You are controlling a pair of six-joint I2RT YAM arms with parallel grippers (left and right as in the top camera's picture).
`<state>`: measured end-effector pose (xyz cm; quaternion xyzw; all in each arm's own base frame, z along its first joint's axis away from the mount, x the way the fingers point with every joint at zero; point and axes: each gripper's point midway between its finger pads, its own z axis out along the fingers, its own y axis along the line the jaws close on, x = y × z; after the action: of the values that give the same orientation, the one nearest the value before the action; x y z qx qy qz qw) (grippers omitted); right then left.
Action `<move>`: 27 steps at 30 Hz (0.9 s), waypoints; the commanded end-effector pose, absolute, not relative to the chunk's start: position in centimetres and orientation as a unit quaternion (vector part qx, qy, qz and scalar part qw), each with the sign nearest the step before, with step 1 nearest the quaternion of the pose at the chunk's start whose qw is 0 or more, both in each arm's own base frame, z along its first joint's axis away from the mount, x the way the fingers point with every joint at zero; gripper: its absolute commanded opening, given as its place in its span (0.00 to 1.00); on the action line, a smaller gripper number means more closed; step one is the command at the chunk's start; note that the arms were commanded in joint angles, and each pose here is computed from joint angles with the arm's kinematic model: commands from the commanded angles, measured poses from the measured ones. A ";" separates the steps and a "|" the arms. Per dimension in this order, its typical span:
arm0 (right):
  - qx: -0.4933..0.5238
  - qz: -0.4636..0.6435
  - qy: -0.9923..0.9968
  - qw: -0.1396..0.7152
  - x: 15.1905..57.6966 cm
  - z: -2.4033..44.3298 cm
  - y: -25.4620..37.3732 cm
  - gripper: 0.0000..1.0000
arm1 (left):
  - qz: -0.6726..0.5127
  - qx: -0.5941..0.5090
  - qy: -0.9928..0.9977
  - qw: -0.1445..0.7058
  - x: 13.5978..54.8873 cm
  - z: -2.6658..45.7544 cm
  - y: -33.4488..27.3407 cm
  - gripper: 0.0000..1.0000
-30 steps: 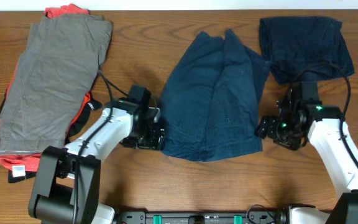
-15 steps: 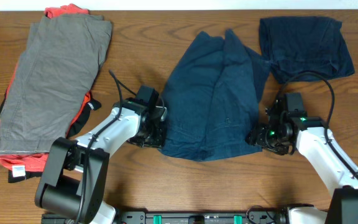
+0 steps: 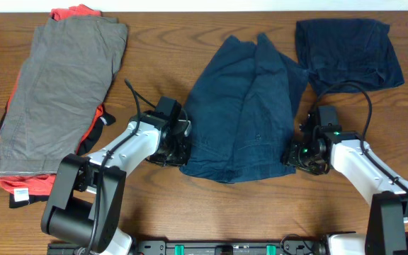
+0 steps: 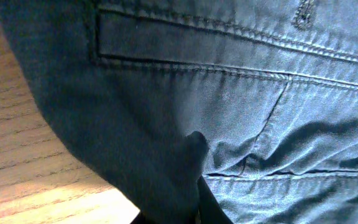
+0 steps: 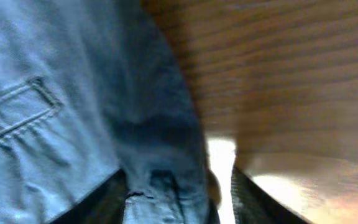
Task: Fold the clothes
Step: 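Grasp the shorts' left and right edges with both grippers, then lift the shorts with both grippers and stretch them apart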
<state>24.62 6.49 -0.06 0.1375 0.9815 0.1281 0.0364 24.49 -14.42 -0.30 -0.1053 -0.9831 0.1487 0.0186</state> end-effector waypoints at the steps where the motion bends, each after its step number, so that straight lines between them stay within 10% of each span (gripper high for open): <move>1: 0.123 0.139 0.983 0.015 23.5 -0.7 7.8 0.40 | 0.123 -0.099 -0.987 0.033 24.1 -1.9 -13.6 0.06; 10: 0.101 0.142 0.985 0.018 23.5 -0.6 8.9 0.01 | 0.123 -0.058 -0.991 0.017 26.0 -0.9 -12.6 0.06; 16: 0.102 0.155 0.980 0.078 27.4 3.2 8.3 0.01 | 0.134 -0.017 -0.990 -0.039 30.5 4.4 -11.0 0.06; 27: 0.062 0.148 0.940 0.301 36.5 23.6 4.9 0.01 | 0.168 -0.008 -0.923 -0.346 37.9 27.7 -8.6 0.06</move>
<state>35.10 6.83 18.53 0.0745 0.9538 0.1775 0.2307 37.55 -9.66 21.25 -0.0107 -0.9497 0.1767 -0.2581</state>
